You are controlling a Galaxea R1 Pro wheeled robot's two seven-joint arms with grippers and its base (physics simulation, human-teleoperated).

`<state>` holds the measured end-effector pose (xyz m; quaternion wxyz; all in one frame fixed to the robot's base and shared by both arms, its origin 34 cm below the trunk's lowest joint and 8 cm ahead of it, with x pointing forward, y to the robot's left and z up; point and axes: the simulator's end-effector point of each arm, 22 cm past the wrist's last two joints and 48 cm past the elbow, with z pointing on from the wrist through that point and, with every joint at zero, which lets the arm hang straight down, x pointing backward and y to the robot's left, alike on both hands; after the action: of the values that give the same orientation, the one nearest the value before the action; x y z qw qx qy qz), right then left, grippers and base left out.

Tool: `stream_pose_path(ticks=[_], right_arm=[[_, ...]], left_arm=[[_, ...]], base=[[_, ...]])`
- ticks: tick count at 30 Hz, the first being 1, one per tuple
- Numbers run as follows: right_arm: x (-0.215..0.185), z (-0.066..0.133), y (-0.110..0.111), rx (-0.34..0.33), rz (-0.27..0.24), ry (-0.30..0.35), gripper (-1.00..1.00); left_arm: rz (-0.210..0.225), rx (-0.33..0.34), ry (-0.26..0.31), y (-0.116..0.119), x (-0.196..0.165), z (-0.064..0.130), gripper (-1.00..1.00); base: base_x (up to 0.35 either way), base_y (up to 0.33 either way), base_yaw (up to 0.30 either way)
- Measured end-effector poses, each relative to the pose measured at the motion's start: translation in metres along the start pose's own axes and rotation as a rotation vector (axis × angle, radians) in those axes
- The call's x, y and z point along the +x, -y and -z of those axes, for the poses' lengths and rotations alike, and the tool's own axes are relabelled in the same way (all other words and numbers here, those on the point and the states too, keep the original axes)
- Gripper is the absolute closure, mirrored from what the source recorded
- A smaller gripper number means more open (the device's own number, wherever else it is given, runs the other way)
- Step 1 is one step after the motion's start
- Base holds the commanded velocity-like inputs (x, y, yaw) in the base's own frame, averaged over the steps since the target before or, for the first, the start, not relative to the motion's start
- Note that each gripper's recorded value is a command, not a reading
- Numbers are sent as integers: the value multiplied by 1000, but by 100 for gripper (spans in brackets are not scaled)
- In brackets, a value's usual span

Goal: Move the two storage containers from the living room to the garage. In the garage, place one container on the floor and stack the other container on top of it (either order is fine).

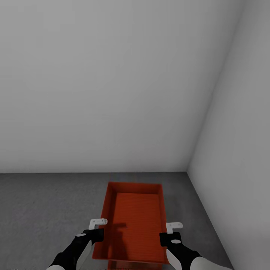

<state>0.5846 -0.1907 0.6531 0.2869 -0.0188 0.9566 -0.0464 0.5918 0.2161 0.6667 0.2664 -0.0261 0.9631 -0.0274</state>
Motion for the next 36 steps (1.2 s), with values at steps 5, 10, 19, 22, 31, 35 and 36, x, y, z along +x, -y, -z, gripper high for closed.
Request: stream_pose_path(ticks=[5, 10, 19, 22, 31, 35, 36], right_arm=[[6, -7, -1, 0, 1, -8, 100], [12, -14, -2, -1, 1, -15, 100], [24, -27, -4, -2, 2, -30, 100], [28, -32, -4, -2, 3, -34, 100], [40, -45, -6, -3, 4, -47, 100], [46, -51, -7, -3, 5, -53, 100], [47, -53, -7, -4, 5, -55, 100]], left_arm=[[0, -1, -8, -1, 6, -7, 100], [1, -1, -15, -1, 12, -15, 100], [1, -2, -30, -3, 23, -29, 100], [1, -2, -34, -3, 26, -34, 100], [2, -3, -47, -4, 38, -48, 100], [2, -3, -53, -5, 44, -54, 100], [2, -3, -55, -5, 45, -56, 100]], base=[[0, 0, 0], [0, 0, 0], [0, 0, 0], [0, 0, 0], [0, 0, 0], [0, 0, 0], [0, 0, 0]])
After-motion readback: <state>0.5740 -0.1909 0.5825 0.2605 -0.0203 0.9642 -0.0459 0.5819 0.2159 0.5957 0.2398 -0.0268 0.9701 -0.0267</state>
